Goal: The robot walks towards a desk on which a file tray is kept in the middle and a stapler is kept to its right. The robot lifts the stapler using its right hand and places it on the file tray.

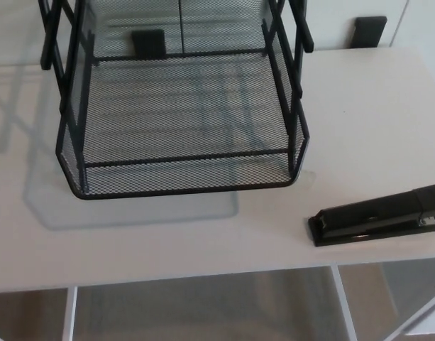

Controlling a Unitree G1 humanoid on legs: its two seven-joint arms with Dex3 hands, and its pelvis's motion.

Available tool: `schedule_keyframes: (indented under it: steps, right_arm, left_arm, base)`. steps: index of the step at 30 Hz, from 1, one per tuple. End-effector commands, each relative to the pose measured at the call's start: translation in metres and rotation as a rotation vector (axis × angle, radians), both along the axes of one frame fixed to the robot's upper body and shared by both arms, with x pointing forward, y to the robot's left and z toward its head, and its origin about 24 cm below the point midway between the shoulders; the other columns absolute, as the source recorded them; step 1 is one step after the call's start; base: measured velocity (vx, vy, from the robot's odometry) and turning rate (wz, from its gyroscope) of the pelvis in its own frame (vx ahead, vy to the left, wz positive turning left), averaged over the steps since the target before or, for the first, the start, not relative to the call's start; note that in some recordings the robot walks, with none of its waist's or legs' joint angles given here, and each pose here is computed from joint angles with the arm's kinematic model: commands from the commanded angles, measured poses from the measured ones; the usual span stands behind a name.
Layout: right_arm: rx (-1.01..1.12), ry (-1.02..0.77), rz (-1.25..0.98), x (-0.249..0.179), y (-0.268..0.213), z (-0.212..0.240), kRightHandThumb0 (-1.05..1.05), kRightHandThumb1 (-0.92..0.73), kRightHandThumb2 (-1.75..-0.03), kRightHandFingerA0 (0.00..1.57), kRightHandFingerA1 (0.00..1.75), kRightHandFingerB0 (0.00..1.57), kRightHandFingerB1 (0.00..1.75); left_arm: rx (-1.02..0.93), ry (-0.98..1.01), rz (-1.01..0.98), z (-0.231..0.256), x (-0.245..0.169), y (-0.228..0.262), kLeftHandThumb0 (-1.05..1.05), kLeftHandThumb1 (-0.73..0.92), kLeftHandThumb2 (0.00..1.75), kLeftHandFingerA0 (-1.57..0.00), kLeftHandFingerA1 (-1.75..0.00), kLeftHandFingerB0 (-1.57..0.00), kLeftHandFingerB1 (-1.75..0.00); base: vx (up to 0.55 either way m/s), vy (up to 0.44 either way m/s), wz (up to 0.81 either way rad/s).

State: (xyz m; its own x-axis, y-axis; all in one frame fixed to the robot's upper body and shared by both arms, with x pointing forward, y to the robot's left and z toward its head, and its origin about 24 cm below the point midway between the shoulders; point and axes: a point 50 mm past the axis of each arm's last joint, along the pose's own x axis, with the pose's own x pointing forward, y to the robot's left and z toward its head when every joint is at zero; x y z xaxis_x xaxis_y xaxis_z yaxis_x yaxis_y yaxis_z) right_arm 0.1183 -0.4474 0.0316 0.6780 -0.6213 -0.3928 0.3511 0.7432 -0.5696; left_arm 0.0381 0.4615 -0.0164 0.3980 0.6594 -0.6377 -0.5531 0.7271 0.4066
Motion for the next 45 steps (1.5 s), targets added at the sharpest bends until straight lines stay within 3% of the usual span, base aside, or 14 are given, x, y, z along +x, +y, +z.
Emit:
schedule_keyframes:
  steps: [1,13,16,18,20,22,24,25,26,36,37,38,41,45]
  right_arm:
    - [-0.012,-0.001,-0.039,0.007,-0.012,0.013,-0.68,-0.49,-0.81,0.16,0.48,0.0,0.09]
    - [0.035,0.019,0.008,0.022,0.003,0.007,-0.59,-0.6,-0.64,0.11,0.27,0.02,0.13]
    - [0.005,-0.129,0.091,0.067,0.003,0.04,-0.6,-0.42,-0.83,0.0,0.34,0.0,0.38]
    - [-0.012,-0.152,0.126,0.089,0.007,0.059,-0.69,-0.56,-0.58,0.0,0.63,0.0,0.76]
    - [-0.132,-0.181,0.235,0.114,0.022,0.087,-0.7,-0.52,-0.55,0.01,0.94,0.0,0.63]
    - [-0.13,-0.212,0.275,0.124,0.028,0.098,-0.71,-0.47,-0.53,0.0,0.94,0.0,0.57]
    - [-0.159,-0.233,0.369,0.14,0.043,0.116,-0.63,-0.34,-0.78,0.1,0.69,0.0,0.48]
    - [-0.164,-0.233,0.438,0.145,0.052,0.124,-0.57,-0.42,-0.52,0.0,0.72,0.0,0.43]
    - [-0.166,-0.242,0.532,0.152,0.066,0.133,-0.51,-0.3,-0.75,0.0,0.46,0.0,0.29]
    - [-0.399,-0.128,1.105,0.163,0.172,0.147,-0.61,-0.37,-0.78,0.01,0.36,0.05,0.19]
    - [-0.404,-0.092,1.155,0.163,0.18,0.142,-0.63,-0.38,-0.79,0.01,0.34,0.01,0.19]
    - [-0.401,-0.054,1.192,0.163,0.184,0.137,-0.65,-0.39,-0.81,0.02,0.31,0.0,0.2]
    - [-0.417,0.016,1.241,0.165,0.19,0.133,-0.65,-0.4,-0.81,0.02,0.26,0.02,0.2]
    - [-0.441,0.079,1.285,0.169,0.197,0.125,-0.64,-0.39,-0.79,0.02,0.26,0.06,0.21]
  left_arm:
    - [0.019,-0.002,0.006,0.007,0.001,0.005,-0.58,0.67,0.6,-0.4,-0.49,-0.29,-0.37]
    - [0.033,-0.072,-0.012,0.01,0.014,0.002,-0.6,0.68,0.61,-0.4,-0.52,-0.27,-0.39]
    - [-0.039,-0.106,-0.019,0.002,0.021,-0.007,-0.62,0.69,0.61,-0.39,-0.61,-0.26,-0.45]
    - [-0.027,-0.108,-0.01,0.001,0.019,-0.008,-0.64,0.69,0.61,-0.41,-0.59,-0.28,-0.44]
    - [-0.021,-0.105,-0.002,0.0,0.019,-0.009,-0.62,0.5,0.95,-0.38,-0.64,-0.2,-0.51]
    - [-0.014,-0.103,0.003,-0.001,0.02,-0.009,-0.63,0.69,0.6,-0.4,-0.59,-0.29,-0.45]
    - [-0.019,-0.097,0.007,-0.002,0.019,-0.008,-0.56,0.47,0.92,-0.42,-0.66,-0.18,-0.52]
    - [-0.021,-0.101,0.003,-0.001,0.019,-0.009,-0.62,0.66,0.6,-0.42,-0.6,-0.29,-0.45]
    - [-0.024,-0.101,0.008,-0.002,0.019,-0.009,-0.6,0.67,0.6,-0.42,-0.59,-0.3,-0.44]
    - [-0.039,-0.077,-0.006,-0.009,0.019,-0.014,-0.6,0.68,0.59,-0.45,-0.6,-0.3,-0.45]
    - [-0.042,-0.086,-0.006,-0.009,0.018,-0.015,-0.57,0.48,0.93,-0.45,-0.68,-0.19,-0.53]
    - [-0.043,-0.09,0.0,-0.009,0.018,-0.015,-0.6,0.67,0.59,-0.43,-0.59,-0.27,-0.45]
    - [-0.046,-0.087,0.003,-0.009,0.017,-0.015,-0.57,0.49,0.93,-0.41,-0.65,-0.19,-0.52]
    - [-0.049,-0.077,0.006,-0.011,0.017,-0.015,-0.58,0.69,0.6,-0.42,-0.57,-0.27,-0.43]
  base:
    - [0.0,0.0,0.0]
    - [0.01,-0.008,0.02]
    - [-0.01,0.001,-0.03]
    - [0.0,0.0,0.0]
    - [0.0,0.0,0.0]
    - [0.01,-0.005,0.04]
    - [0.0,0.0,0.0]
    - [0.0,0.0,0.0]
    - [0.02,-0.015,0.11]
    - [0.0,-0.002,0.01]
    - [0.0,0.0,0.0]
    - [0.0,0.0,0.0]
    - [0.0,0.0,0.0]
    - [0.0,0.0,0.0]
